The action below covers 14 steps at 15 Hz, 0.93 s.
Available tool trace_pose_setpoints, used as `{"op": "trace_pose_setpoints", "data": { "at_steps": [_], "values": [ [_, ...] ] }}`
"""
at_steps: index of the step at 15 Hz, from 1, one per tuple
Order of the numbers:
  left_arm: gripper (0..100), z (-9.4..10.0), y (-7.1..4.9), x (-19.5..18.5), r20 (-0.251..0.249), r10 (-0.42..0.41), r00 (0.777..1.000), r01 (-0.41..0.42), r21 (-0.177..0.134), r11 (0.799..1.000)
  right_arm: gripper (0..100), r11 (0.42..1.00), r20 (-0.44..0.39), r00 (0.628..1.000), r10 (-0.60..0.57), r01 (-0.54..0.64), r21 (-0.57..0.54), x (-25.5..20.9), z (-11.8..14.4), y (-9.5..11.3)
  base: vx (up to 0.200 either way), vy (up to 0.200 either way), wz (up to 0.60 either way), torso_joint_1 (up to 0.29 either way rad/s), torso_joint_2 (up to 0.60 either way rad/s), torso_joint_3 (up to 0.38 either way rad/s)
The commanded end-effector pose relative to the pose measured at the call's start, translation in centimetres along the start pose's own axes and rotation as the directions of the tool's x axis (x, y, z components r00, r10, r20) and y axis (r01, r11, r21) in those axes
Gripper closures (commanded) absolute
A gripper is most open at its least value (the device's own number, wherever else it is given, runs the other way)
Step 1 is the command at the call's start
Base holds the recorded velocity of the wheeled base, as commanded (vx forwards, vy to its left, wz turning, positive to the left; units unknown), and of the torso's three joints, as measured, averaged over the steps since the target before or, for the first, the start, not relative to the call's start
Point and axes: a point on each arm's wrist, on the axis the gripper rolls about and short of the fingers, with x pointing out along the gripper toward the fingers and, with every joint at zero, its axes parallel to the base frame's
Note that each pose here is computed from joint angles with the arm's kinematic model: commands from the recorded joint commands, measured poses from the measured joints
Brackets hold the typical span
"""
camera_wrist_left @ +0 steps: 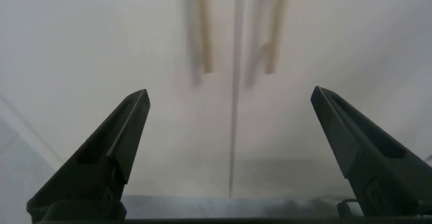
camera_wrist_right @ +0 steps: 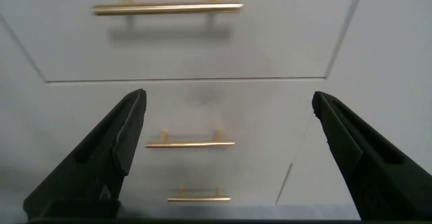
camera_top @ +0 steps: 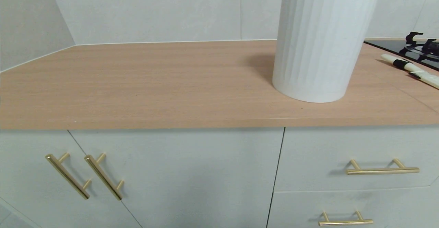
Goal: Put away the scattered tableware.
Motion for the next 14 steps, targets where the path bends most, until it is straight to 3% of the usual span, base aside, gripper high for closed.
{"op": "trace_pose_setpoints", "data": {
  "at_steps": [1,5,14],
  "values": [
    [0,0.01,0.00,0.00,0.000,0.001,1.000,-0.001,0.001,1.000,0,1.000,-0.002,1.000,-0.001,0.001,0.001,0.01,0.00,0.00,0.000,-0.200,0.00,0.007,0.00,-0.002],
    [0,-0.01,0.00,0.00,-0.001,0.001,1.000,-0.001,-0.001,1.000,0,1.000,-0.002,1.000,-0.001,0.001,0.000,0.01,0.00,0.00,0.000,-0.200,0.00,0.011,0.01,0.002],
    [0,-0.01,0.00,0.00,-0.001,0.001,1.000,-0.001,-0.002,1.000,0,1.000,-0.002,1.000,-0.001,0.001,0.000,0.01,0.00,0.00,0.000,0.000,0.00,0.000,0.00,0.000]
  ]
}}
